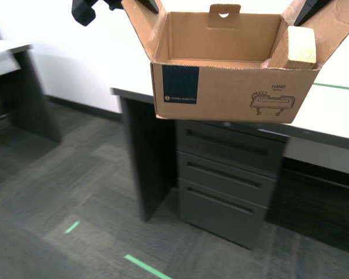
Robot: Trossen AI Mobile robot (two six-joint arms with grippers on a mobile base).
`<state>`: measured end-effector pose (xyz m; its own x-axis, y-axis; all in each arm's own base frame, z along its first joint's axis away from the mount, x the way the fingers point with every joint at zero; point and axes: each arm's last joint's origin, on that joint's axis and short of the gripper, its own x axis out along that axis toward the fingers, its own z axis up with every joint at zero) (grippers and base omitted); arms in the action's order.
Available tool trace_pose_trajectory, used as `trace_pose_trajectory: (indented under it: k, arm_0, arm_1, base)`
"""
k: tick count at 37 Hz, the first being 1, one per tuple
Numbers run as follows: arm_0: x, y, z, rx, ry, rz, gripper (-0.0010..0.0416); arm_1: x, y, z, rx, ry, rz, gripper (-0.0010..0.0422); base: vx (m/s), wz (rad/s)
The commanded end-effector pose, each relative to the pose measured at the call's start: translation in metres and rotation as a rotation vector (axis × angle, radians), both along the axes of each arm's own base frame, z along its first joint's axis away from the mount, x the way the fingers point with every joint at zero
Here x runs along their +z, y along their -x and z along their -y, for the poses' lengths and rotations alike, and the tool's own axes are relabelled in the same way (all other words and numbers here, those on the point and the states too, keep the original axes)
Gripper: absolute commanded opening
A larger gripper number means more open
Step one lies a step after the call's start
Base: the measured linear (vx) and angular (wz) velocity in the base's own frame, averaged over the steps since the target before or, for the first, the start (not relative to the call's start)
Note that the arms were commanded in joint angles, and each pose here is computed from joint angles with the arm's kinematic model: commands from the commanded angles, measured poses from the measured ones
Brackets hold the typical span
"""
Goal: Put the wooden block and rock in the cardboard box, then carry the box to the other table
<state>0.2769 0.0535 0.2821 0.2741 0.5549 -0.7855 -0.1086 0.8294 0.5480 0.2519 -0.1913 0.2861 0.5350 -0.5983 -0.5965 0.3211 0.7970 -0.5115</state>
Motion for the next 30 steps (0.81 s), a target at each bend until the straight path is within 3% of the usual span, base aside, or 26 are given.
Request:
trace_pose_trajectory:
  k: [1, 14, 23, 30]
  arm_0:
    - [0.001, 0.000, -0.001, -0.001, -0.011, -0.006, -0.0001]
    - [0.001, 0.001, -0.002, -0.043, -0.026, -0.039, -0.0001]
    - [0.001, 0.001, -0.002, -0.035, -0.024, -0.034, -0.0001]
    - [0.001, 0.001, -0.002, -0.035, -0.024, -0.034, -0.0001]
  arm_1:
    - [0.007, 0.002, -0.001, -0.016, 0.009, 0.040, -0.0001]
    - [0.027, 0.014, -0.010, -0.055, 0.021, 0.130, -0.0001]
    - [0.018, 0.015, -0.011, -0.055, -0.022, 0.066, -0.0001]
    - [0.016, 0.016, -0.011, -0.039, -0.020, 0.052, -0.0001]
  base:
    - [0.049, 0.556]
    - [0.064, 0.500]
    - [0.067, 0.391]
    - [0.073, 0.283]
